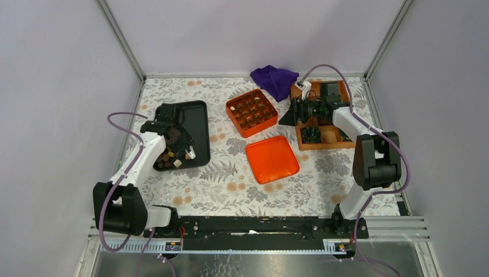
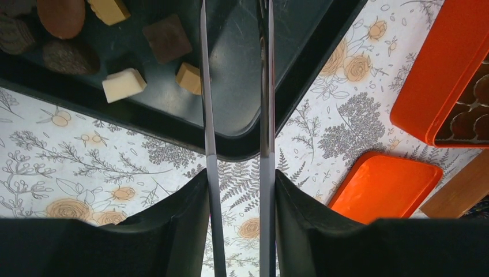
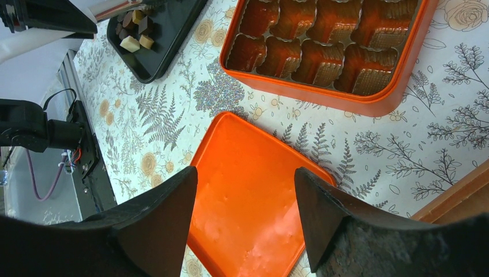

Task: Pack the chocolate
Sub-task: Pick up the fake chocolate from the plate.

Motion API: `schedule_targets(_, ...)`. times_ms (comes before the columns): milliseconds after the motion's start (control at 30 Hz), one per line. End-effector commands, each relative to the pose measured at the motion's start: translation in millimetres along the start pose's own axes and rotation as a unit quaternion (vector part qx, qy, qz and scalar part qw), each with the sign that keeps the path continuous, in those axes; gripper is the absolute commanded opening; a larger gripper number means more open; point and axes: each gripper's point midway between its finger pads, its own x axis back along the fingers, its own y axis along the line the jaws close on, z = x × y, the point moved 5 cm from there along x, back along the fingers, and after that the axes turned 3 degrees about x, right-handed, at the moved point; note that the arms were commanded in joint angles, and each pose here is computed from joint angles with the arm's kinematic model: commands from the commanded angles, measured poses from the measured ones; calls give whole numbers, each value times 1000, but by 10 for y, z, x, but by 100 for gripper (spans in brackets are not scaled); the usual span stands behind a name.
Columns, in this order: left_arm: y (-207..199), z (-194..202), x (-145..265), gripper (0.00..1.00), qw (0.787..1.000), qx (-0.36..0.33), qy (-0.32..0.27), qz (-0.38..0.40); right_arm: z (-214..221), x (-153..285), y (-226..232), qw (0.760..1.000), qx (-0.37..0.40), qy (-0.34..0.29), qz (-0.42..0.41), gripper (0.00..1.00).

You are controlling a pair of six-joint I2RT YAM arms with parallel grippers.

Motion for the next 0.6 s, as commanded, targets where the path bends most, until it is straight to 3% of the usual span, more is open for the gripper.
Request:
schedule_targets(0,-103,-207,61,47,999,-15,-5,38,-118,57,86,999,22,-18,-15,70)
schedule_targets(400,-157,-283,-44,45,995,-64,42,69,-126,68,101,999,25,-19,-15,70)
schedule_targets(567,-200,-310,-27,37,990,-101,48,85,-135,72,107,999,27,-20,-16,71)
